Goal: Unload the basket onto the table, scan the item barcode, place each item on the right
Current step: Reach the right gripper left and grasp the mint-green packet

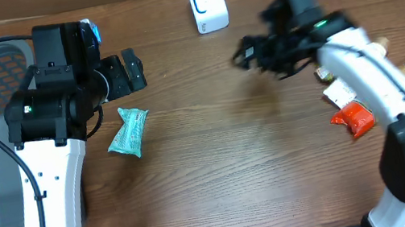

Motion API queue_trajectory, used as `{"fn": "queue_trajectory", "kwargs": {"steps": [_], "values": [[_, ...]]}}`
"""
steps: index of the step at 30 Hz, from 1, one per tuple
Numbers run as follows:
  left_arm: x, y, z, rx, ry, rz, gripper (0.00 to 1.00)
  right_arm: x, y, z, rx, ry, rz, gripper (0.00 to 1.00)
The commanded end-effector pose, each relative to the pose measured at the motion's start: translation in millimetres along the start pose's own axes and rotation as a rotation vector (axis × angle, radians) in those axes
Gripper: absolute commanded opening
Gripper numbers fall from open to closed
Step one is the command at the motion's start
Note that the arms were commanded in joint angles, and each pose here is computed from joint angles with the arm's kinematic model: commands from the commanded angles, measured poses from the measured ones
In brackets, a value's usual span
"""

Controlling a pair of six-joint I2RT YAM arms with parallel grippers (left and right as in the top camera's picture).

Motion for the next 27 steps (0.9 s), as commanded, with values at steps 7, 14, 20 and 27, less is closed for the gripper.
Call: {"fn": "queue_trajectory", "kwargs": {"steps": [7,14,20,27], "values": [[1.5,-1.8,-1.8,-0.007,0.013,-0.005,1.0,-34.8,91.3,82.2,0.047,-0.291,0.002,0.96],[1.5,-1.8,-1.8,-0.007,0.013,-0.005,1.0,-56.4,149.6,128.4,0.109,-0.438,-0.043,0.91],[1.5,-1.8,-1.8,-0.007,0.013,-0.005,0.99,-60.7,181.5,153.3,0.067,-0.558,-0.015,0.94],[1.5,-1.8,-1.8,-0.007,0.013,-0.005,0.99,-63.1,210.1,179.0,0.052,-0.635,-0.06,0.94]]}}
Point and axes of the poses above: each gripper's point midway between its finger pads, its own y axis out along the fingers, its own z axis along the line the jaws close on, x = y × z, the point moved 6 cm from there along -y, back along the fingers, and after that the axes turned 11 degrees about -y, right-handed, at the moved point
